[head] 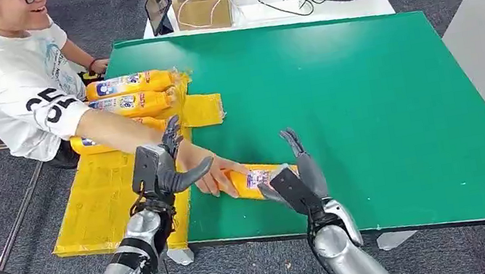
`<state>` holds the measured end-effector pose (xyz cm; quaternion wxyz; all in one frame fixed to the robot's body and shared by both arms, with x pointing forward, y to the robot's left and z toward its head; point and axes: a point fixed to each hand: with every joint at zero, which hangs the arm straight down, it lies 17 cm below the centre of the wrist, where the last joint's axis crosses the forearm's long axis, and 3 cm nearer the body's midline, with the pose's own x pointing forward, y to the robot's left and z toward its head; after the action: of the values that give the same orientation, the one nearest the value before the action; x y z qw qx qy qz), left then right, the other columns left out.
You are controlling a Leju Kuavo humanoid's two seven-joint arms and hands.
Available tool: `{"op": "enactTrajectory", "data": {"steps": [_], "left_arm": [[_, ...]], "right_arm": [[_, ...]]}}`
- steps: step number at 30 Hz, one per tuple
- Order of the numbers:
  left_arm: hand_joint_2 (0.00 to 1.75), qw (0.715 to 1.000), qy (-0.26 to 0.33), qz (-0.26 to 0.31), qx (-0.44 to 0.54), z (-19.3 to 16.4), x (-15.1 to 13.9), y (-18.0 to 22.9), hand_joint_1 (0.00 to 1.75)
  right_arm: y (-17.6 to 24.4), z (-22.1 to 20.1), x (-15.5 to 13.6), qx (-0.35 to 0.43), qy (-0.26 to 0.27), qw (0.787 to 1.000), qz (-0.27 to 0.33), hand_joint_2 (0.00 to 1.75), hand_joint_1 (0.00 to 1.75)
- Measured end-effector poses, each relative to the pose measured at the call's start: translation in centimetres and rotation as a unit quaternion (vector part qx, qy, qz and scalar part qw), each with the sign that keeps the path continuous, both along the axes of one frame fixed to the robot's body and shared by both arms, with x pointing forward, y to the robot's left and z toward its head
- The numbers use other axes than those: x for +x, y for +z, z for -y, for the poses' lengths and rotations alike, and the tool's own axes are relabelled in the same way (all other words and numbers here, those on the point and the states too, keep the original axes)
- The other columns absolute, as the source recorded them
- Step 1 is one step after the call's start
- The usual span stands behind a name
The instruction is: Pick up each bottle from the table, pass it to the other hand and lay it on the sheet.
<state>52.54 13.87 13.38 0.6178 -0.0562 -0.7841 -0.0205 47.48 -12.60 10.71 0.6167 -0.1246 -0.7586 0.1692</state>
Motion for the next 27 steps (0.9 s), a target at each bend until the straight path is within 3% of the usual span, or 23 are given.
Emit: {"op": "enactTrajectory", "data": {"steps": [18, 27], "left_arm": [[1.75, 1.000, -0.009, -0.002, -0.003, 0.6, 0.0, 0.0, 0.00], [1.75, 1.000, -0.010, 0.000, -0.005, 0.7, 0.0, 0.1, 0.00]], "right_arm": [[-2.5, 0.9, 0.1, -0.034, -0.004, 0.999, -0.031, 1.75, 0.00], [-1.1, 0.1, -0.4, -0.012, -0.001, 1.000, -0.011, 1.75, 0.00]]}}
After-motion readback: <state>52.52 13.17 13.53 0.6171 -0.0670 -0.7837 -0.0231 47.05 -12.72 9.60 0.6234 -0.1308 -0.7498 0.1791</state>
